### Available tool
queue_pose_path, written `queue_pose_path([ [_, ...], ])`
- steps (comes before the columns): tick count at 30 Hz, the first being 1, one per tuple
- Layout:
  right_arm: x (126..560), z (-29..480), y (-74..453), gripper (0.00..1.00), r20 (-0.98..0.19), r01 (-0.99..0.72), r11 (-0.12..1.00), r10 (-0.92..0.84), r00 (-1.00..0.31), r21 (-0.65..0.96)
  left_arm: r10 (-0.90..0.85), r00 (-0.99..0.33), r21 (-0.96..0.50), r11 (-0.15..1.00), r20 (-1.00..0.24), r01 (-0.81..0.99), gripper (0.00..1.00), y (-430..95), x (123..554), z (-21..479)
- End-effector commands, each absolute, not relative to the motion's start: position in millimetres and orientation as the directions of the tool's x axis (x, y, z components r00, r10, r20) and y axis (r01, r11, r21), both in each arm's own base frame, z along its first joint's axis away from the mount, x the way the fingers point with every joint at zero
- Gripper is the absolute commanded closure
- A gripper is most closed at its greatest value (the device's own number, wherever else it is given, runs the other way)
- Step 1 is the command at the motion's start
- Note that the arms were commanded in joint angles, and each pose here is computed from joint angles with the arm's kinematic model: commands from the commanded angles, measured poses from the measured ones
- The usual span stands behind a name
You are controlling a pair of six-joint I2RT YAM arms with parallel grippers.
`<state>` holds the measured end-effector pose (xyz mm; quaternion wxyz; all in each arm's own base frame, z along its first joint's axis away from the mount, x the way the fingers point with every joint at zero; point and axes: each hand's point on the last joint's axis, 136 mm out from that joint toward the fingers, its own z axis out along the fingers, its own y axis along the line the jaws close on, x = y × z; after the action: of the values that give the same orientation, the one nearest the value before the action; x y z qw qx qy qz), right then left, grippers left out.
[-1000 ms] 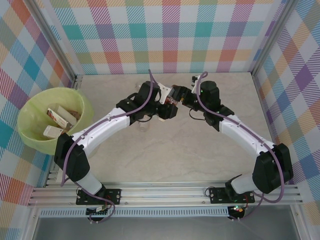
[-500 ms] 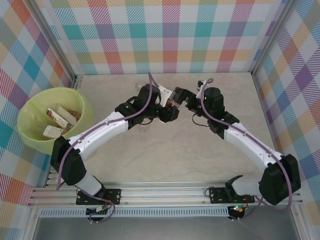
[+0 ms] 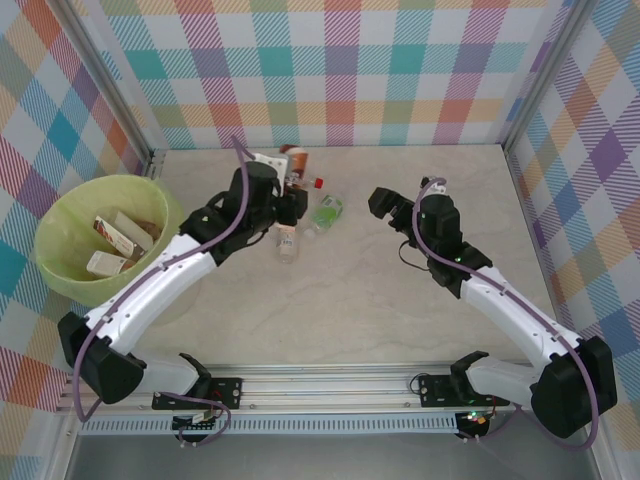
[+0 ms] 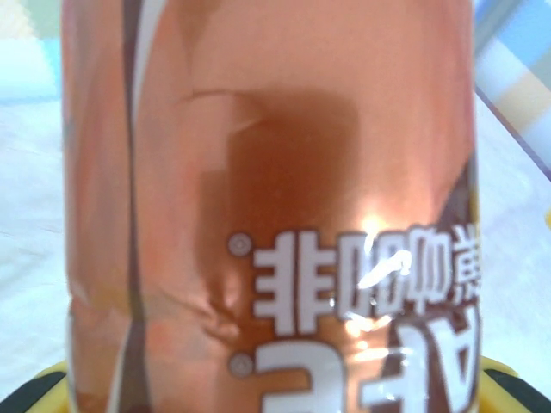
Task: Put the plastic bottles in the bin
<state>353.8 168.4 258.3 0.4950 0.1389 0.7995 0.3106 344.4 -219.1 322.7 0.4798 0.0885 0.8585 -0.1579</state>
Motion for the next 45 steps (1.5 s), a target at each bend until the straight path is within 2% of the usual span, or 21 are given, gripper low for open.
queue_pose_path([
  [1,355,259,163,0.00,-0.732,-0.082,0.792,0.513,-0.448,0.605,-0.023,-0.445,-0.098,0.984,-0.895,0.145,0.66,-170,346,359],
  [8,353,255,164,0.00,-0.743,-0.087,0.808,0.486,-0.461,0.582,-0.025,-0.315,0.011,0.993,-0.949,-0.114,0.66,-87,340,406],
  [13,353,253,163,0.00,-0.750,-0.091,0.816,0.474,-0.461,0.571,-0.130,-0.284,-0.069,0.974,-0.950,-0.217,0.65,-34,330,420],
  [19,356,256,170,0.00,-0.758,-0.123,0.818,0.450,-0.472,0.562,-0.151,-0.248,-0.052,0.930,-0.957,-0.363,0.65,23,312,426],
  [21,357,255,173,0.00,-0.757,-0.127,0.819,0.443,-0.480,0.560,-0.147,-0.252,-0.021,0.896,-0.956,-0.444,0.64,44,304,425],
  [26,360,256,176,0.00,-0.755,-0.134,0.817,0.438,-0.489,0.561,-0.169,-0.223,0.045,0.693,-0.960,-0.720,0.59,116,267,425],
  [33,365,259,186,0.00,-0.746,-0.156,0.807,0.427,-0.511,0.570,-0.303,-0.206,0.007,0.548,-0.930,-0.837,0.55,162,241,384],
  [36,366,261,191,0.00,-0.737,-0.167,0.798,0.425,-0.526,0.579,-0.409,-0.197,-0.049,0.518,-0.891,-0.854,0.49,172,237,356],
  [39,365,260,192,0.00,-0.732,-0.166,0.798,0.419,-0.537,0.579,-0.457,-0.185,-0.050,0.455,-0.870,-0.889,0.29,182,225,337],
  [42,364,260,191,0.00,-0.733,-0.163,0.800,0.419,-0.536,0.577,-0.456,-0.184,-0.023,0.413,-0.871,-0.910,0.24,187,212,326],
  [45,365,260,191,0.00,-0.735,-0.167,0.802,0.414,-0.537,0.573,-0.460,-0.172,-0.026,0.393,-0.871,-0.919,0.10,187,205,323],
])
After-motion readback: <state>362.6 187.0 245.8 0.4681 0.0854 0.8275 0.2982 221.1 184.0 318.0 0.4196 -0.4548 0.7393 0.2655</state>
